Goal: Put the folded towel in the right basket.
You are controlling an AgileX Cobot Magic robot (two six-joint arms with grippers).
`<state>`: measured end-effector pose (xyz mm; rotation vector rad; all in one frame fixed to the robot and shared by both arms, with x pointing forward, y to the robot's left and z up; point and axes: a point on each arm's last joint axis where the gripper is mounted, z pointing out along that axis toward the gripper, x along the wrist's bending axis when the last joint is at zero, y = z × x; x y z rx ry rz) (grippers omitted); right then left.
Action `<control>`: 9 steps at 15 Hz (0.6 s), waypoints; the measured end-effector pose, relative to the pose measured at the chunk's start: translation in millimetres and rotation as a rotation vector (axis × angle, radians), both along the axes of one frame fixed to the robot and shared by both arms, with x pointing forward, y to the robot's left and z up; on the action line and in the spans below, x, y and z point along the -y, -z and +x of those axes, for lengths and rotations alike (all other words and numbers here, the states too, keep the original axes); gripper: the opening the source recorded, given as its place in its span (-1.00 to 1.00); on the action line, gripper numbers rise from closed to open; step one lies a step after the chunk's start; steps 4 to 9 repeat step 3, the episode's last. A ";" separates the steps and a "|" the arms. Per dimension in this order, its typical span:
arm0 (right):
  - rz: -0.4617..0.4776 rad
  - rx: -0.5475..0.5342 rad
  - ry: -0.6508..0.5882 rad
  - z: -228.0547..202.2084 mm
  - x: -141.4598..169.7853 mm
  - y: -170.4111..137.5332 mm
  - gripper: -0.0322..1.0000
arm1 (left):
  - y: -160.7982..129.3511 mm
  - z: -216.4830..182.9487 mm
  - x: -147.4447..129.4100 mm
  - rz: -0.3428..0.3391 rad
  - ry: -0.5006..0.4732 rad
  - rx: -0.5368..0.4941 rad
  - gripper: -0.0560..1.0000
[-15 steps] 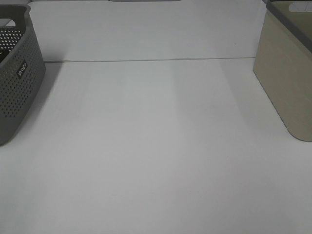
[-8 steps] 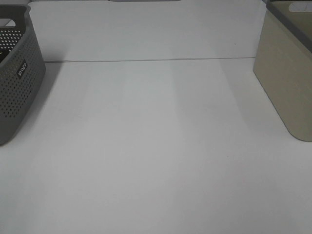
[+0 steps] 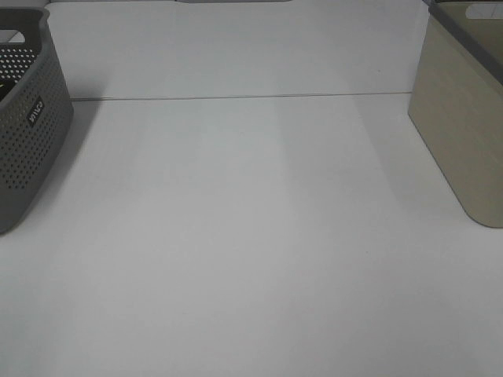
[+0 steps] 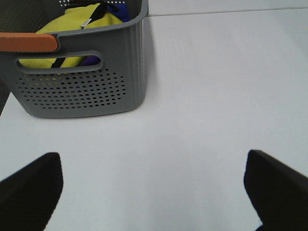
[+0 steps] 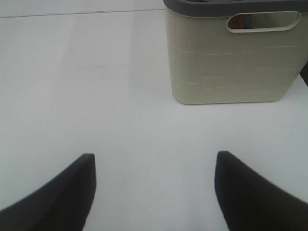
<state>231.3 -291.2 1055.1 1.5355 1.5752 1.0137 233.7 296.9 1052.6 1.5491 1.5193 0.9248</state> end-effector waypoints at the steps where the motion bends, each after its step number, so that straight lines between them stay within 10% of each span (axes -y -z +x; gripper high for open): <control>1: 0.000 0.001 0.000 0.0 0.0 -0.1 0.35 | 0.0 0.0 0.0 0.000 0.000 0.000 0.94; 9: 0.000 0.001 0.000 0.0 0.0 -0.1 0.35 | 0.0 0.0 0.0 0.000 0.000 0.000 0.94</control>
